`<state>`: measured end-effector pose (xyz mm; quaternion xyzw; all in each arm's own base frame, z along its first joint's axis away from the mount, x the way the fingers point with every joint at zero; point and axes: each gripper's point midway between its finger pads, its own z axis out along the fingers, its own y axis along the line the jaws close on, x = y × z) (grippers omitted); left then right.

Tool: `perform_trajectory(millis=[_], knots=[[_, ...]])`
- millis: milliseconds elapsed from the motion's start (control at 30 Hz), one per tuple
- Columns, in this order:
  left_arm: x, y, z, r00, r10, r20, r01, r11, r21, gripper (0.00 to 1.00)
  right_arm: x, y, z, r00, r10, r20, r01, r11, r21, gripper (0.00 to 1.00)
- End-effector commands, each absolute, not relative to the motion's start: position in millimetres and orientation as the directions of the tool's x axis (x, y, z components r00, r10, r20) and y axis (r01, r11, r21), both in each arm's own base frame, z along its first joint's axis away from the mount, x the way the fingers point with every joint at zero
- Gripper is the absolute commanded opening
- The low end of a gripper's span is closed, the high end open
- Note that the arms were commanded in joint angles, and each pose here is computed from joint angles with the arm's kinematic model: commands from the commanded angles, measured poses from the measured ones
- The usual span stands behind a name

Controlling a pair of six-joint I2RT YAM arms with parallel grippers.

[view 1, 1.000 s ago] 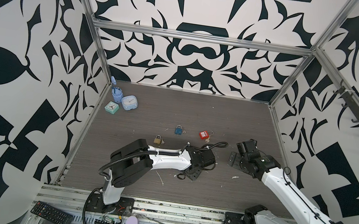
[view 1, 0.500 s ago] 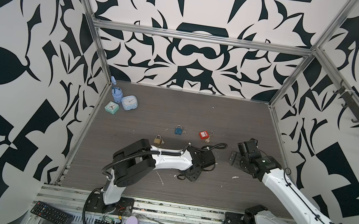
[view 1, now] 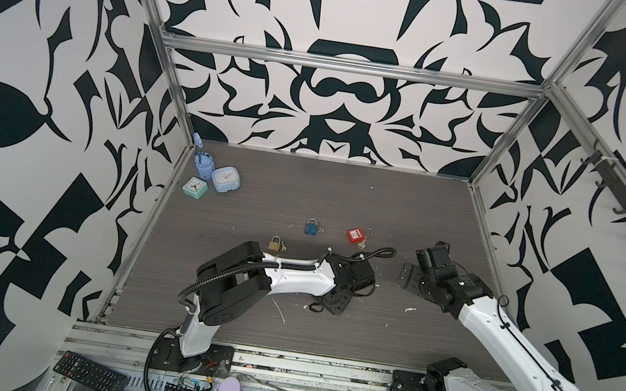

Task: Lock with the key

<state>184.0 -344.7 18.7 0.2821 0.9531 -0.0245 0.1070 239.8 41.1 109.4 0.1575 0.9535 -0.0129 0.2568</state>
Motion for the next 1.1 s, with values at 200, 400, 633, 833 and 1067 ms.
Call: perform_trajectory(millis=[200,400,633,833,1067], knots=[[187,-338,6,-0.822,0.543,-0.170,0.548,0.836,0.023,0.30,243,35,112,-0.805,0.297,-0.513,0.322,0.946,0.042,0.98],[183,-333,11,-0.832,0.534,-0.151,0.537,0.843,0.026,0.25,246,34,114,-0.800,0.300,-0.520,0.328,0.944,0.039,0.98],[196,-347,36,-0.773,0.576,-0.268,0.595,0.804,0.014,0.00,252,50,119,-0.813,0.281,-0.510,0.268,0.958,0.100,0.98],[222,-368,109,-0.574,0.590,-0.569,0.714,0.700,0.006,0.00,259,83,152,-0.797,0.277,-0.537,0.140,0.949,0.282,0.98],[233,-365,184,-0.385,0.421,-0.821,0.873,0.455,-0.176,0.00,249,141,216,-0.733,0.199,-0.650,-0.230,0.827,0.513,0.90]])
